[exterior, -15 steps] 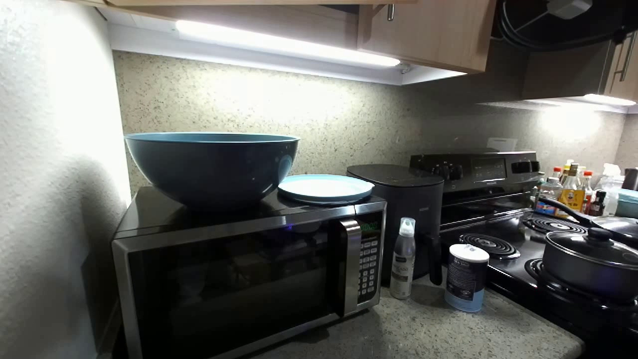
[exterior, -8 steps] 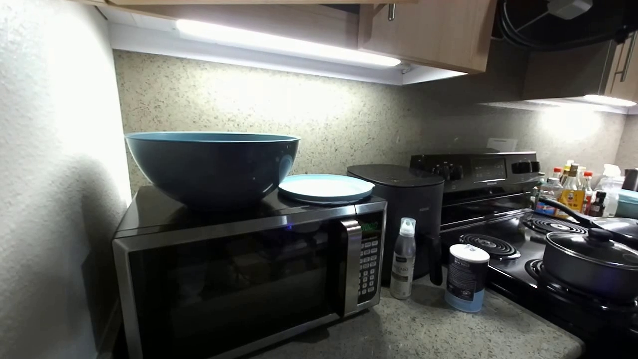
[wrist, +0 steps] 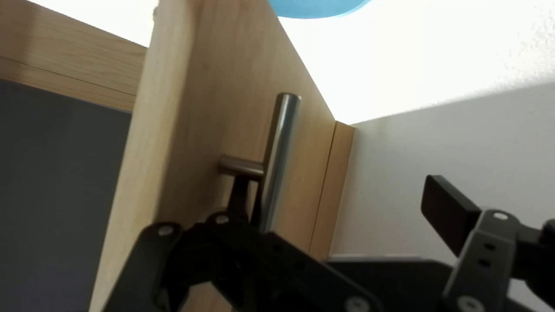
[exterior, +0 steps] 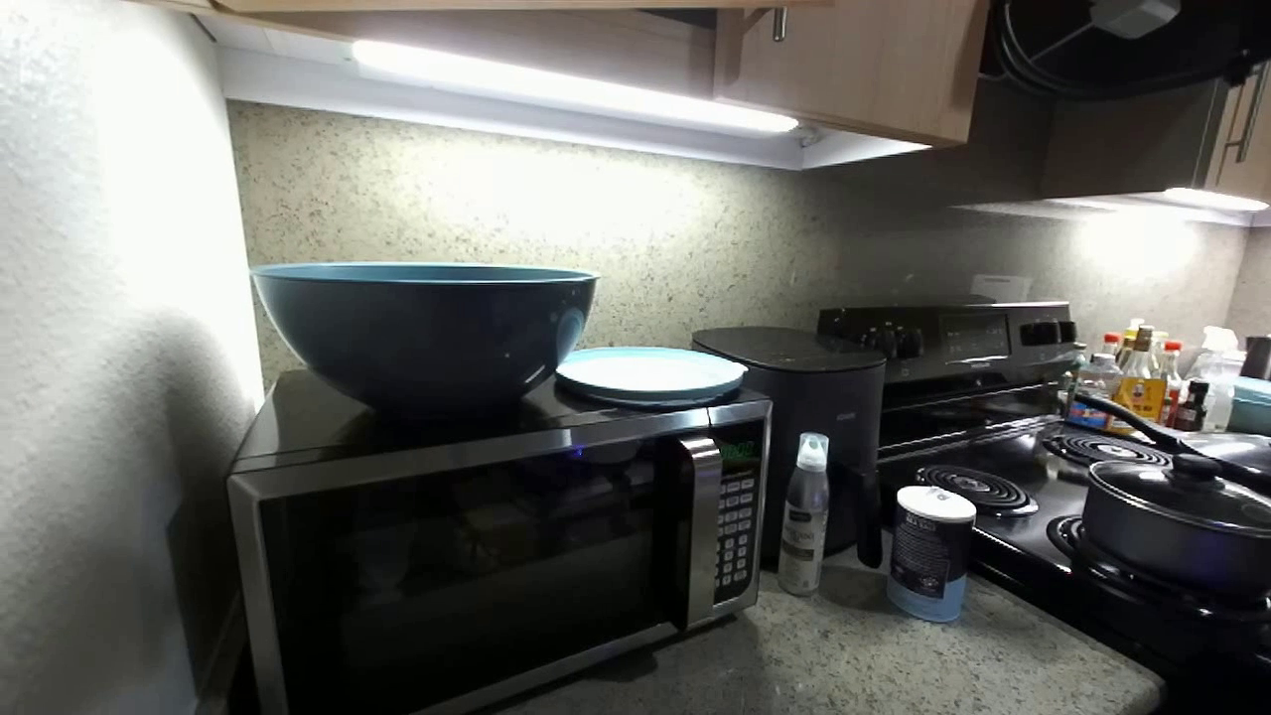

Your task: Open the top left cabinet door

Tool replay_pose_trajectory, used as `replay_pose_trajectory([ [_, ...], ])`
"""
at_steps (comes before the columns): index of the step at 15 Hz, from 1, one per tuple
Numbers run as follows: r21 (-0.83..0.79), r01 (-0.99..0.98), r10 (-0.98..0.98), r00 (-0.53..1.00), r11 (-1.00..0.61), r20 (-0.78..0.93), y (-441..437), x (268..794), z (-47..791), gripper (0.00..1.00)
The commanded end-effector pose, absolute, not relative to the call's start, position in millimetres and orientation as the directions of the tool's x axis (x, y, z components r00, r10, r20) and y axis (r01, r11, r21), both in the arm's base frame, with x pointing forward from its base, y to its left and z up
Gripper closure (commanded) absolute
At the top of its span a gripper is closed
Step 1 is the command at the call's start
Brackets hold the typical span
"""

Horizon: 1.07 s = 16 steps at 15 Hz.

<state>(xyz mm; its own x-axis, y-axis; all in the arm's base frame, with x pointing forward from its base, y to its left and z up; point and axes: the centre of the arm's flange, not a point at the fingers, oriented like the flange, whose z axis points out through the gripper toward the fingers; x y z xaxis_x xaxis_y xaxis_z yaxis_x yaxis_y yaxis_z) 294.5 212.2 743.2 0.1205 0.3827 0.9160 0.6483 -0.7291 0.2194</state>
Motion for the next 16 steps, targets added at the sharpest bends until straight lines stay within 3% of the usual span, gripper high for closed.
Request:
replay_pose_trajectory([
  [1, 0.199, 0.581, 0.375, 0.199, -0.789, 0.906, 187.4, 268.9, 735.2, 0.00],
  [7, 0.050, 0.352, 0.220, 0.464, -0.935, 0.858, 138.5, 197.4, 699.0, 0.00],
  [8, 0.094, 0.423, 0.285, 0.414, -0.901, 0.865, 154.9, 235.9, 711.8, 0.00],
  [11, 0.082, 0.357, 0.246, 0.443, -0.930, 0.862, 142.5, 208.7, 703.4, 0.00],
  [16, 0.080, 0.352, 0.243, 0.448, -0.933, 0.860, 141.3, 208.4, 699.6, 0.00],
])
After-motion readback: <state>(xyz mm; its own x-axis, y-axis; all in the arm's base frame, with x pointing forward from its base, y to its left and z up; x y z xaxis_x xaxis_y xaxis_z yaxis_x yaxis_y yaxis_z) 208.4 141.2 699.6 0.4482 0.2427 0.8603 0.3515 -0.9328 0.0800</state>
